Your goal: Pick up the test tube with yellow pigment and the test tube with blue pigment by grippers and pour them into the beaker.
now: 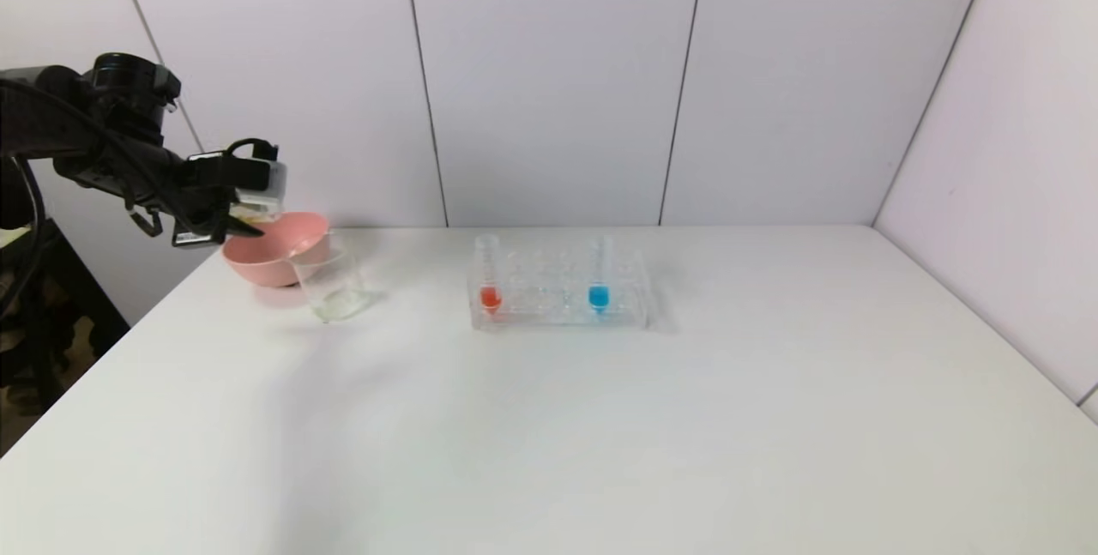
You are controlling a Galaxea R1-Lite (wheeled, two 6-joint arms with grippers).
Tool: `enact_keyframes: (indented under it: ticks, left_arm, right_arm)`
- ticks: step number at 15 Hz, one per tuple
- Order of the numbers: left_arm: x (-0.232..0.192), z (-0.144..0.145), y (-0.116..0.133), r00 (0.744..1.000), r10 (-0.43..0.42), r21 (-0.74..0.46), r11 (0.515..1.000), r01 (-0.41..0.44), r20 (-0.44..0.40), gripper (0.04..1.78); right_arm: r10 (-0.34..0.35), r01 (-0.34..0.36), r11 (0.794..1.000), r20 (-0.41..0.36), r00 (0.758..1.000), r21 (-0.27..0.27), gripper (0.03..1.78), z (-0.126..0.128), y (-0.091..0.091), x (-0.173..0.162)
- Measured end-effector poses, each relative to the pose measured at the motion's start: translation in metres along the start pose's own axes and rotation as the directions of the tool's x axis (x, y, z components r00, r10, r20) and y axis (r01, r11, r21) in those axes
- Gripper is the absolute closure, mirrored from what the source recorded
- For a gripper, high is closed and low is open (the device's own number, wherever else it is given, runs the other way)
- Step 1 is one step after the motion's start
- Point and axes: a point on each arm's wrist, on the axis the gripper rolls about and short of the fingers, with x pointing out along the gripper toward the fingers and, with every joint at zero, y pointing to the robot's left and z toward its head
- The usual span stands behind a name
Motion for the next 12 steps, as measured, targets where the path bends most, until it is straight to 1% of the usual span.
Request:
enact_keyframes:
  ticks: [5,12]
  left_arm:
    - [0.0036,0.0042,-0.0023,1.0,-0.023,0.005,1.0,0.023,0.008,1.3]
    - [0.0057,0.0061,-0.0023,0.999,-0.025,0.045,0.999,0.026,-0.026,1.3]
  right_arm:
    - [0.0,0.0,1.0,0.0,1.0,0.0,0.1,0.0,0.0,0.0]
    - [0.0,0.0,1.0,0.0,1.0,0.0,0.1,0.0,0.0,0.0]
